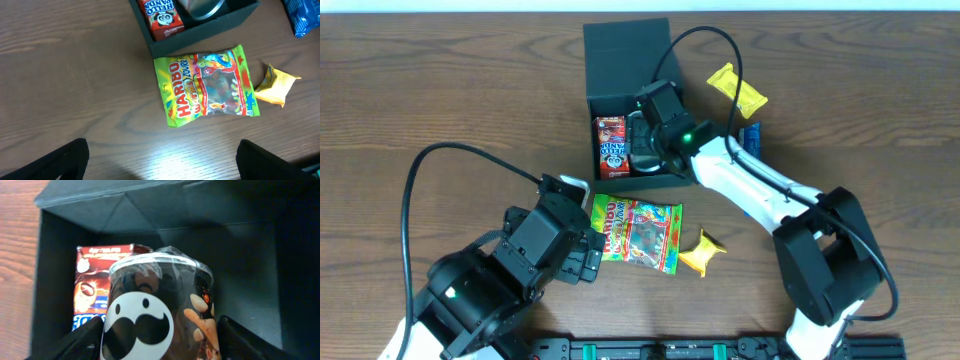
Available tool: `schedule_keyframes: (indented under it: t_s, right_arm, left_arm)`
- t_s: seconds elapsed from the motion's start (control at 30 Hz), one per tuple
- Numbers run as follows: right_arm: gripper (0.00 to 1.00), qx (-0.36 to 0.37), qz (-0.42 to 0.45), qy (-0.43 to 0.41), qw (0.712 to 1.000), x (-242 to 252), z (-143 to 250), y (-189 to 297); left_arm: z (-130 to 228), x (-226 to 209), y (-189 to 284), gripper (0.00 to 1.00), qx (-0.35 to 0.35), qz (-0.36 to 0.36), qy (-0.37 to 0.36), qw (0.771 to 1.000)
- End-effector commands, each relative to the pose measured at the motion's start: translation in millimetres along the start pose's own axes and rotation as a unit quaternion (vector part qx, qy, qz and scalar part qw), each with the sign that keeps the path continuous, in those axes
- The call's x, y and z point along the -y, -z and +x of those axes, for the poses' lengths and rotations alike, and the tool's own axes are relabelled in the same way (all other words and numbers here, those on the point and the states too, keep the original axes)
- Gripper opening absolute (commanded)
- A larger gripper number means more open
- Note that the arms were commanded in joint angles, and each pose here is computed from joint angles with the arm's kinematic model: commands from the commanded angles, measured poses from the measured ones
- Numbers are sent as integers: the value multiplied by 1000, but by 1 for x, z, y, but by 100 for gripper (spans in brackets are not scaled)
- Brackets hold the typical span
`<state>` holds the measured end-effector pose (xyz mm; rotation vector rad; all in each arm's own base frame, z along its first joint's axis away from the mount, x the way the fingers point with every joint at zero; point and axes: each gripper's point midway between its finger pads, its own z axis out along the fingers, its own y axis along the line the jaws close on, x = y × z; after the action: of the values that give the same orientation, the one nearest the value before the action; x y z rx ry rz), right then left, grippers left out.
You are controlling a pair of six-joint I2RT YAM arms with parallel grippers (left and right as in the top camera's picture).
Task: Pack container
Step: 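Lower the Pringles can beside the Hello Panda box and release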
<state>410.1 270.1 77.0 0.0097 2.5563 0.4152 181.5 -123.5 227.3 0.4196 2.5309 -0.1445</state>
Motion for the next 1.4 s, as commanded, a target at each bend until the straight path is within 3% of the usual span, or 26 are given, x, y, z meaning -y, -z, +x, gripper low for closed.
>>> schedule_keyframes:
  t_s: [0.0, 0.1, 0.33, 0.43, 0.47, 0.5, 0.67, 0.83, 1.37]
  right_arm:
    - [80, 6, 3, -4, 1000, -6, 0, 0]
    - [85, 7, 4, -3, 1000, -6, 0, 0]
    - [82, 22, 21, 12, 999, 0, -6, 2]
    - [67, 26, 18, 25, 999, -2, -9, 9]
    - [59, 26, 18, 32, 999, -3, -10, 13]
    - [43, 28, 18, 43, 999, -3, -11, 18]
    - [3, 30, 54, 106, 992, 10, -15, 39]
    - [1, 0, 155, 120, 981, 54, -2, 46]
    - [1, -40, 170, 135, 975, 67, 26, -12]
  left_arm:
    - [-1, -3, -1, 95, 2, -9, -4, 1000]
    - [-1, -3, -1, 95, 2, -9, -4, 1000]
    - [-1, -3, -1, 95, 2, -9, -4, 1000]
    - [-1, -3, -1, 95, 2, -9, -4, 1000]
    - [-1, -3, -1, 95, 2, -9, -4, 1000]
    - [-1, -3, -1, 95, 2, -9, -4, 1000]
    - [-1, -3, -1, 95, 2, -9, -4, 1000]
    - [-1, -3, -1, 95, 2, -9, -4, 1000]
    - [-1, -3, -1, 95, 2, -9, -4, 1000]
